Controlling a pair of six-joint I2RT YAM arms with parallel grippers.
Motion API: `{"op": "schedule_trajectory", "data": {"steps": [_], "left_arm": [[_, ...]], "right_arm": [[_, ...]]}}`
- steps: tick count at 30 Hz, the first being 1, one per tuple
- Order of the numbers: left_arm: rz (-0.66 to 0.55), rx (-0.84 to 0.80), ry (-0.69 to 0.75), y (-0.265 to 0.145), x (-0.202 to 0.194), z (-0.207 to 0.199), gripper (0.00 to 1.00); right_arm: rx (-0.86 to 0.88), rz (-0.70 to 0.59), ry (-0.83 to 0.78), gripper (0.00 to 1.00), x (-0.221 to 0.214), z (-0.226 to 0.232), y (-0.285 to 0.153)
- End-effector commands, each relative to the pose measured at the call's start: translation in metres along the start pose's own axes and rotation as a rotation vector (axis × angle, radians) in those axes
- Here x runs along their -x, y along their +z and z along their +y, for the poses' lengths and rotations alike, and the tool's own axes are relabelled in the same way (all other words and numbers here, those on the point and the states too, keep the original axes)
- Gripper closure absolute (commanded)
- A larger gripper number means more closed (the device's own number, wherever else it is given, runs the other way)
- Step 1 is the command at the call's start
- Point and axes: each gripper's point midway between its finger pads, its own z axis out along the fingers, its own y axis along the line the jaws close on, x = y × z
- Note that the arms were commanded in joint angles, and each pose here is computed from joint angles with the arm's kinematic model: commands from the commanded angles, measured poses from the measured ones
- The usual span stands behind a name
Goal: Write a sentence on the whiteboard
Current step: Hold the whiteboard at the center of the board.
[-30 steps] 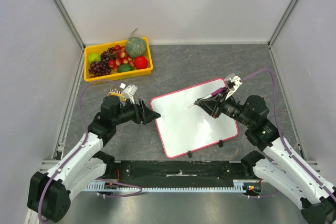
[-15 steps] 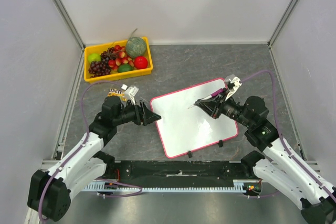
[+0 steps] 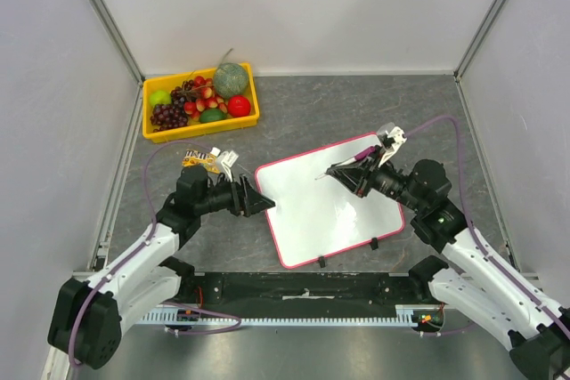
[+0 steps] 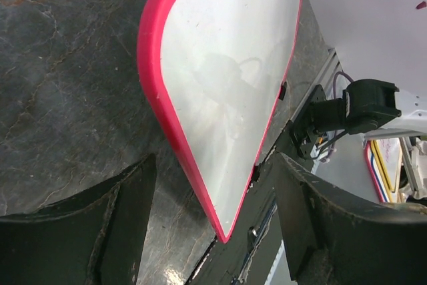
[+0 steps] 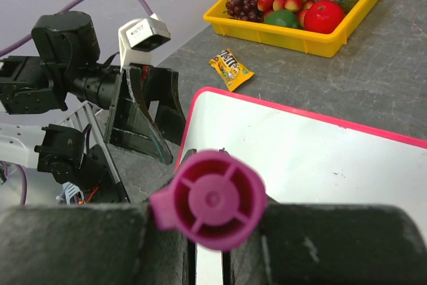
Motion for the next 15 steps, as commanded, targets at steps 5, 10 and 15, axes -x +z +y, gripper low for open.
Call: {"op": "schedule_trajectory", "data": {"steps": [5,10,15], "left_arm": [[0.003,-0.133,-0.003,0.013,-0.002,-0.011,0.26],[-0.038,-0.215,0.045,0.018,0.002,-0.015,0.26],[-0.025,-0.248,0.116,0.024,-0.003,-0.012,0.3]], "right_arm": [[0.054,-0.052,-0.049,1.0,0.014,0.004,0.015],[0.069,-0.041,-0.061,1.0,0.01,0.001,0.024],[0.086,-0.039,-0.068,1.0,0.008,-0.001,0.032]]}}
